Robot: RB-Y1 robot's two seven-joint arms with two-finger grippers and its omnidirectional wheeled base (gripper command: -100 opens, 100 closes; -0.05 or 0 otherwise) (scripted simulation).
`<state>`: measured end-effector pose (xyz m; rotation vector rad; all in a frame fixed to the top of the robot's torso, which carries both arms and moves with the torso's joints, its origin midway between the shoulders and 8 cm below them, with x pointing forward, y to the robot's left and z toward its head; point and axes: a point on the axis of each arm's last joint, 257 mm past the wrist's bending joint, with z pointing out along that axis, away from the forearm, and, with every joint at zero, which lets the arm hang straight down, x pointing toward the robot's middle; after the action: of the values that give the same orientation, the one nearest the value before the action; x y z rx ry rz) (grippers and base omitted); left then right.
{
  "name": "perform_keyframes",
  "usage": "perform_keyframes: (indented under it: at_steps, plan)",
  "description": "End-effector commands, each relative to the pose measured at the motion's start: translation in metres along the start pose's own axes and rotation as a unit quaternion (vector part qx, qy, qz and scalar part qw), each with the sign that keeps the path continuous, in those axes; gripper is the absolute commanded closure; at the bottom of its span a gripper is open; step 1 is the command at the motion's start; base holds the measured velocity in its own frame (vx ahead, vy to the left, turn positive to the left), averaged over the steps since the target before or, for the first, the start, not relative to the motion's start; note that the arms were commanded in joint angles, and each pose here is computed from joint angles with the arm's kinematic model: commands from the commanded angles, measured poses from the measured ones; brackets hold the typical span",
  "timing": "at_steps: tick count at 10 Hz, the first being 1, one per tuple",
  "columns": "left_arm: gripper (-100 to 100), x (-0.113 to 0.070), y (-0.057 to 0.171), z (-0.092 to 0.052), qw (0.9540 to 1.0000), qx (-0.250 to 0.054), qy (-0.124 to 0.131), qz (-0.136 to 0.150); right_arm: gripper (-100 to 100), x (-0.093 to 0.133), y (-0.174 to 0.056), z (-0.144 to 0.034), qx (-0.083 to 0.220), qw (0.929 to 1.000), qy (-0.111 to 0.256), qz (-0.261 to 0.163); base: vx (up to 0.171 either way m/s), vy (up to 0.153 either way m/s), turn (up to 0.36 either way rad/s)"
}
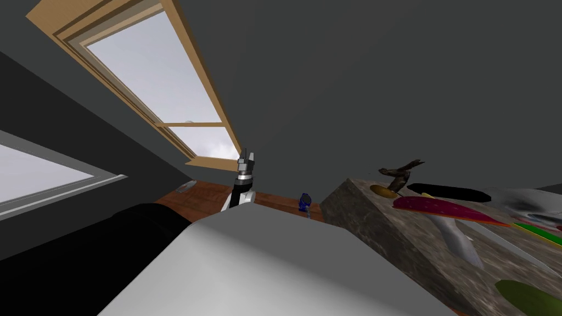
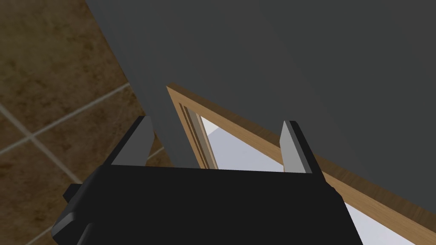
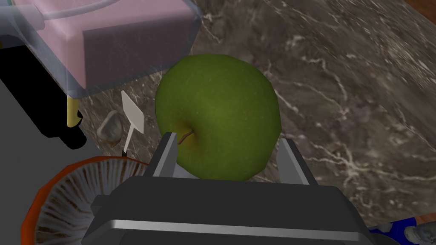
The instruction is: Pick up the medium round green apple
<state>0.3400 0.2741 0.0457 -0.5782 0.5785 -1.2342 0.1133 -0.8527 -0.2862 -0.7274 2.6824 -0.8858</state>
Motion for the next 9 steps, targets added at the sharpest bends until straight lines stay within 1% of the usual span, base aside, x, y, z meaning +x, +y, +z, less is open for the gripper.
perform_keyframes:
  at_steps: [1,3,4,5,6,8,9]
  plan:
    - [0,0.0,0.0,0.0,1.0,0.0,0.0,0.0,100,0.0,0.0,0.0,0.0,1.0,0.0,0.0,0.0,0.0,0.0]
    - [0,0.0,0.0,0.0,1.0,0.0,0.0,0.0,100,0.0,0.0,0.0,0.0,1.0,0.0,0.0,0.0,0.0,0.0]
    - [0,0.0,0.0,0.0,1.0,0.0,0.0,0.0,0,0.0,0.0,0.0,0.0,1.0,0.0,0.0,0.0,0.0,0.0]
    - [0,0.0,0.0,0.0,1.0,0.0,0.0,0.0,100,-0.001,-0.01,-0.007,0.001,1.0,-0.003,-0.003,-0.012,0.06,-0.07]
    - [0,0.0,0.0,0.0,1.0,0.0,0.0,0.0,100,-0.001,-0.015,-0.011,0.001,1.0,-0.004,-0.005,-0.021,0.1,-0.094]
    - [0,0.0,0.0,0.0,1.0,0.0,0.0,0.0,100,-0.001,-0.013,-0.01,0.001,1.0,-0.003,-0.005,-0.004,0.049,-0.018]
    - [0,0.0,0.0,0.0,1.0,0.0,0.0,0.0,0,-0.001,-0.012,-0.01,0.0,1.0,-0.003,-0.005,-0.001,0.006,-0.001]
